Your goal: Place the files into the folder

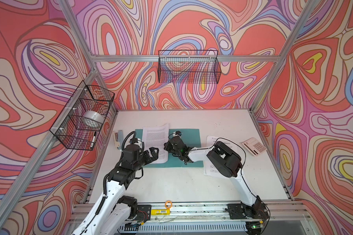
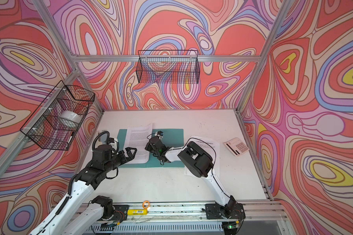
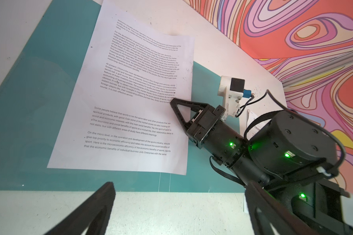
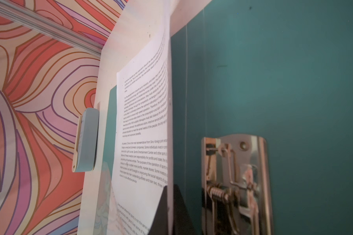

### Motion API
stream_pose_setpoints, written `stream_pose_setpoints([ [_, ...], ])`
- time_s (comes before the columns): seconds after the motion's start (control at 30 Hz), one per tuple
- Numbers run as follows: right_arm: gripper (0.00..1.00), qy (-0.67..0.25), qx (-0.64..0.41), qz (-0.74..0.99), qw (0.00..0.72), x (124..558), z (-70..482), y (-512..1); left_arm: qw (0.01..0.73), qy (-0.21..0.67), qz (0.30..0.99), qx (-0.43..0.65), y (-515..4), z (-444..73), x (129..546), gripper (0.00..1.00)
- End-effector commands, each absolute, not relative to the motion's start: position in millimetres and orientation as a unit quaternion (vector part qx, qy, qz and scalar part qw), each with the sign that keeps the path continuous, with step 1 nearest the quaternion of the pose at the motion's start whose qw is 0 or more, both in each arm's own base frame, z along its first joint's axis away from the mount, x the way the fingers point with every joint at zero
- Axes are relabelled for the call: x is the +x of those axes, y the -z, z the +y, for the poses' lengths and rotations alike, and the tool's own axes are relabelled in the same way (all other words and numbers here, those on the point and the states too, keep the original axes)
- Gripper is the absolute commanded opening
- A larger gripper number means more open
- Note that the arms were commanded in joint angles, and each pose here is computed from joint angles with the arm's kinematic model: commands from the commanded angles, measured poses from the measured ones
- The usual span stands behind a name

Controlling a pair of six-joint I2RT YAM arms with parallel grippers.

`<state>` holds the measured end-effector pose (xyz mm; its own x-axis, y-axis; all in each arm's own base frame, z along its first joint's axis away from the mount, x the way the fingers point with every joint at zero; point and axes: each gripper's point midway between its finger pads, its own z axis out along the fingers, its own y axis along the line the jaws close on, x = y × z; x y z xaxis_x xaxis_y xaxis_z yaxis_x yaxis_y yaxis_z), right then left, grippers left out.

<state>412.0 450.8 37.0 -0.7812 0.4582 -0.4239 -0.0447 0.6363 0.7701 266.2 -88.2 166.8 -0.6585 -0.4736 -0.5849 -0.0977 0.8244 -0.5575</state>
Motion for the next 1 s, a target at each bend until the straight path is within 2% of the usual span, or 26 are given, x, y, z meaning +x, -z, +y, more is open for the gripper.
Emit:
stream_pose_setpoints([
  [0.0, 0.00, -0.403, 0.128, 0.859, 0.289, 406.7, 456.9, -17.6, 0.371, 0.247, 0.879, -0.167, -159.6, -87.3, 263.2, 0.99],
  [0.3, 0.00, -0.388, 0.161, 0.858, 0.297, 412.4, 453.7, -14.8, 0.366, 0.249, 0.881, -0.165, -155.7, -88.6, 261.6, 0.98],
  [0.97, 0.00, -0.399, 0.147, 0.859, 0.285, 404.6, 473.7, -13.2, 0.366, 0.252, 0.881, -0.162, -155.6, -89.7, 262.4, 0.98],
])
